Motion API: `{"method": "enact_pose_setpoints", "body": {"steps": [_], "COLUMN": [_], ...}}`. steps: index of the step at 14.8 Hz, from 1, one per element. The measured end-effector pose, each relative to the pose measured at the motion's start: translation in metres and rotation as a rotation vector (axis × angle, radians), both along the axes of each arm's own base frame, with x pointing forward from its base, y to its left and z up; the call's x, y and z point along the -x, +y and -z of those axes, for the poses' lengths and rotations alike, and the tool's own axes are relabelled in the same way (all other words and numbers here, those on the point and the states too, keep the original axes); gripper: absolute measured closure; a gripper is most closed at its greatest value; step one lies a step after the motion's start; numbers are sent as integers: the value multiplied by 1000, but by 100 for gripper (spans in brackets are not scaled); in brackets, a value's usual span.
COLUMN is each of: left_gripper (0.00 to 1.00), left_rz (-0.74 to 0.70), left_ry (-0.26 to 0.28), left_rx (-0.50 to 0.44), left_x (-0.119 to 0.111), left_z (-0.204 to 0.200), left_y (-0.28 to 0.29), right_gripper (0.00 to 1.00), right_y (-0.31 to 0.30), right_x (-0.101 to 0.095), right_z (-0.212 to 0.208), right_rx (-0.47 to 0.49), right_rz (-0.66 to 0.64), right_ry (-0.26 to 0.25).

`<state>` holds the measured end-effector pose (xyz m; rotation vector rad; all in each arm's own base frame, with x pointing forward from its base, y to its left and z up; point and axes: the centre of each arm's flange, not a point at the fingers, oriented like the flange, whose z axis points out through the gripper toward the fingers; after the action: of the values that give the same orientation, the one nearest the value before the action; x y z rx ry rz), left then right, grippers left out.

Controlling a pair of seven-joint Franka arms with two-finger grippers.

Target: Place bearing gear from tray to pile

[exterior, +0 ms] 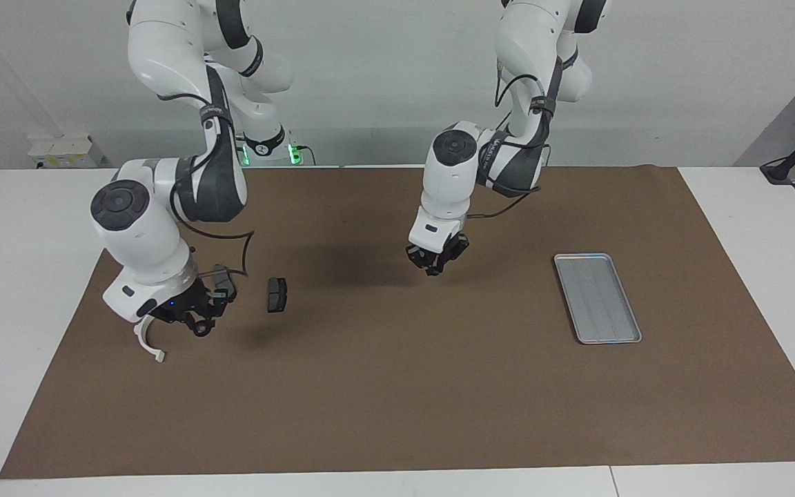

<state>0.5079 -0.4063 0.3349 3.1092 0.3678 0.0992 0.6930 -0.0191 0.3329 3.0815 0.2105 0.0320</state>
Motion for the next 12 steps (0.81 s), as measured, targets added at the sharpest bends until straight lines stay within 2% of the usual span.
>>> {"method": "enact_pose_setpoints", "body": {"steps": [4, 10, 12], "left_gripper": [76, 76, 76], "left_rz": [-10, -10, -6], "left_ry": [-15, -14, -20], "left_rx": [4, -4, -3], "left_x": [14, 25, 26], "left_z": [16, 40, 39], "left_y": [-17, -10, -10], "right_gripper": [66, 66, 51], "right_y": [-3, -2, -2], "right_x": [-6, -7, -7], "right_z": [34, 39, 39], "right_rx": [-7, -9, -9], "right_rz": [0, -2, -3], "right_ry": [-15, -17, -18]}}
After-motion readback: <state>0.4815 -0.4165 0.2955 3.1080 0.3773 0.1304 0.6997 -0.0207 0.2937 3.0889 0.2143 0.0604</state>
